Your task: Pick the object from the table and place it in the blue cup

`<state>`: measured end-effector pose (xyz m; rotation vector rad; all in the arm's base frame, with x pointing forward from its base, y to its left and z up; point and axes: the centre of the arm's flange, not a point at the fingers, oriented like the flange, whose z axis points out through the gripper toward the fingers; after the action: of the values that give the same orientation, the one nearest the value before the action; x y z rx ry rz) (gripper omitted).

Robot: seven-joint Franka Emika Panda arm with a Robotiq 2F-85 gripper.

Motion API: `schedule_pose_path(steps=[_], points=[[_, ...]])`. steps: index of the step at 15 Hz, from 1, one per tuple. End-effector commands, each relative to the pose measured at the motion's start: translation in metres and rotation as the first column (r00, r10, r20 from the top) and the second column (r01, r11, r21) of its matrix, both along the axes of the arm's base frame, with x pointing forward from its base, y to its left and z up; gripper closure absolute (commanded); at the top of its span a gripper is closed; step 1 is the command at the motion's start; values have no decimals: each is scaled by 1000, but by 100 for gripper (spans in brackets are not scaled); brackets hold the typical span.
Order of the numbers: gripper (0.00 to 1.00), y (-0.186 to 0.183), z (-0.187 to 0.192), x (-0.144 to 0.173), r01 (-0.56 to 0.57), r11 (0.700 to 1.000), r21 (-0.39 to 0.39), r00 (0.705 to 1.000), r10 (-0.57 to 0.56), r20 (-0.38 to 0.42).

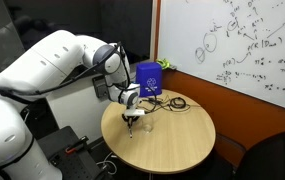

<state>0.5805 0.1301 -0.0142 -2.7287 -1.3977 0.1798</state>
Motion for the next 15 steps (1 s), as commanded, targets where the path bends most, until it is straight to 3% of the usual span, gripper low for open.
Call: schedule_pose_path(steps=[1, 6, 9, 12, 15], points=[[100, 3, 0, 5, 8, 1000, -15, 1000, -8, -18], [97, 3, 10, 4, -21, 1000, 16, 1000, 21, -23], [97, 1, 34, 6, -135, 984, 118, 990, 138, -20], [97, -9, 58, 16, -251, 938, 241, 966, 257, 5], [97, -30, 78, 29, -348, 866, 358, 933, 356, 46]])
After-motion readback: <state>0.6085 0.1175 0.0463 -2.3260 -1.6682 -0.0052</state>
